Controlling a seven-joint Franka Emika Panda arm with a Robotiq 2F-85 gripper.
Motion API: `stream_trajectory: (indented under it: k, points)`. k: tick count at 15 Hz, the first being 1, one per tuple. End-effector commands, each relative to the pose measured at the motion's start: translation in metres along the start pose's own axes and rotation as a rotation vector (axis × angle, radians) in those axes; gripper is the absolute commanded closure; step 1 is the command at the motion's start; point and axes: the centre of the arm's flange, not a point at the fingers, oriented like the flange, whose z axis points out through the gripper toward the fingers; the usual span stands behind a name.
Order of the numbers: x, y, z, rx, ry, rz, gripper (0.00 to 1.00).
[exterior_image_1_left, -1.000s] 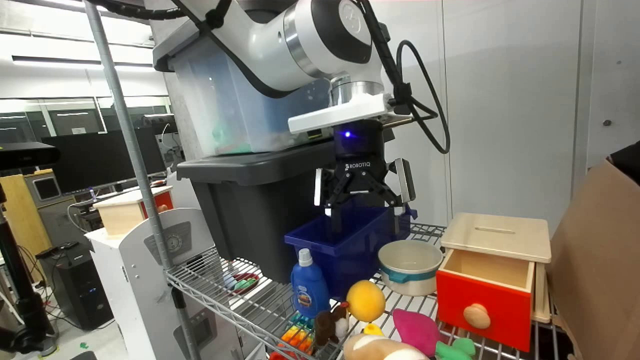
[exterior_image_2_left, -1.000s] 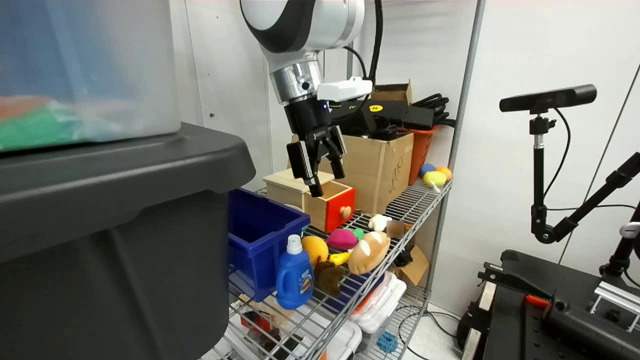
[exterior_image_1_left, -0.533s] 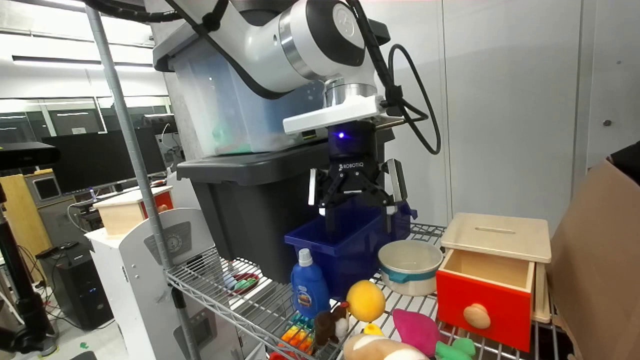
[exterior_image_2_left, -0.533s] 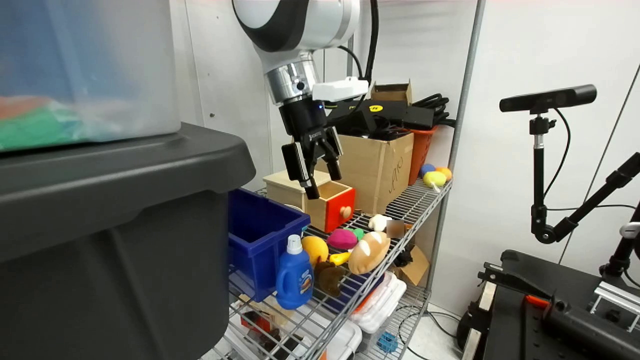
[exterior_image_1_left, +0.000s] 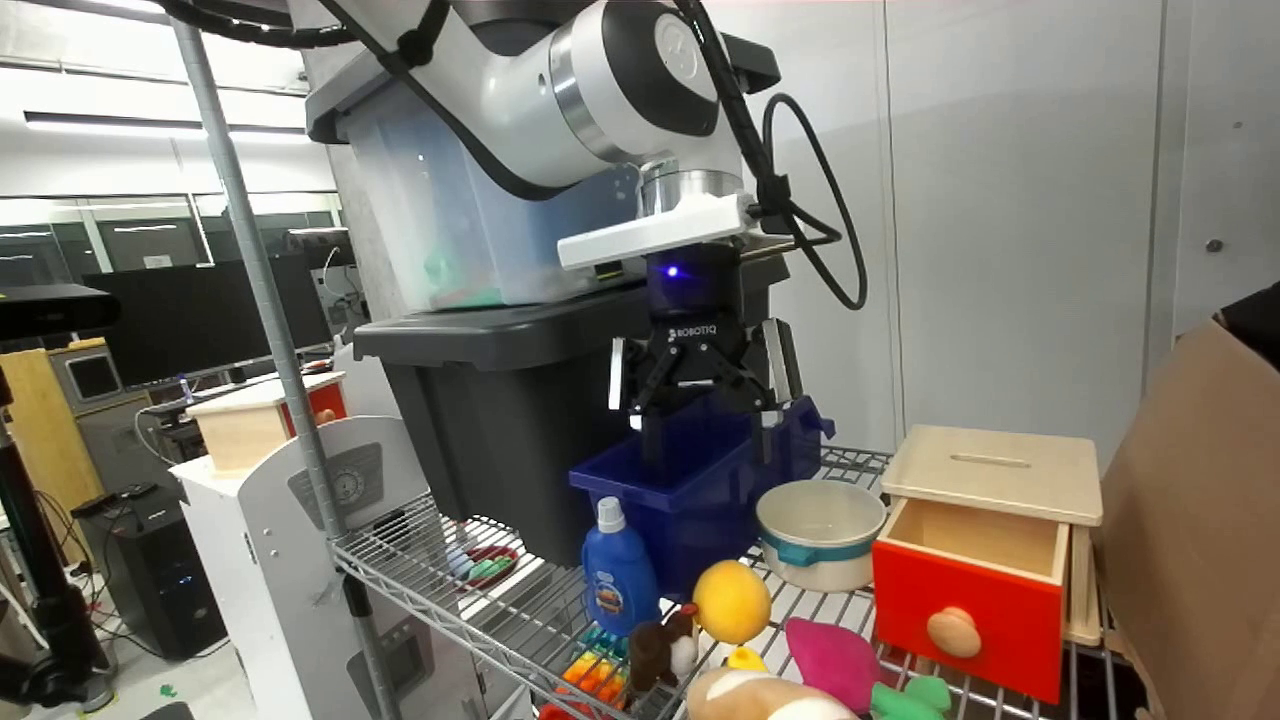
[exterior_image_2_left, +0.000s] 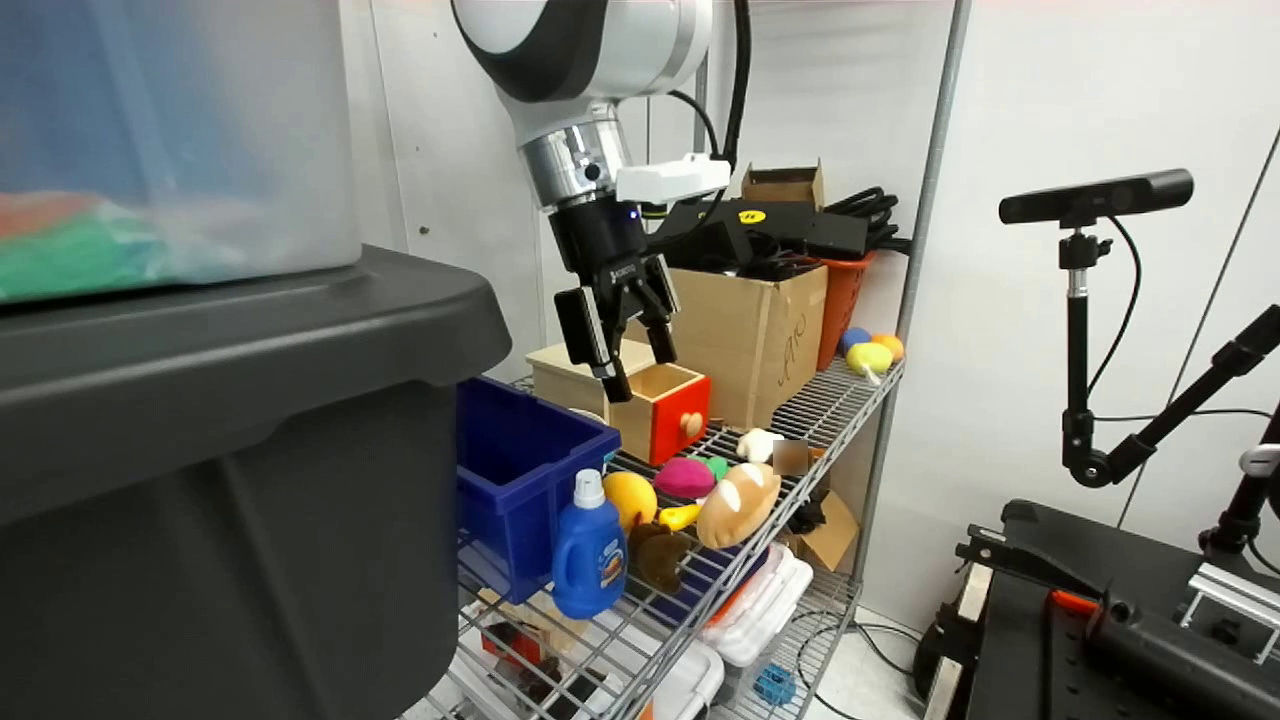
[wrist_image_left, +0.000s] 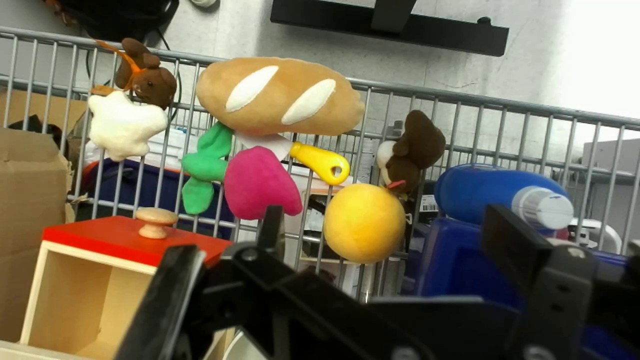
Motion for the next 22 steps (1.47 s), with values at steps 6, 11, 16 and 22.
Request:
stream_trajectory:
  k: [6, 11, 16, 22]
  points:
    - [-0.003, -0.003, 0.0, 0.005, -0.008, 0.02, 0.0]
    - [-0.005, -0.003, 0.005, 0.008, -0.015, 0.028, 0.0]
    - [0.003, -0.002, -0.003, 0.002, -0.021, 0.02, 0.0]
    - [0.02, 0.002, -0.018, -0.006, -0.022, 0.005, 0.0]
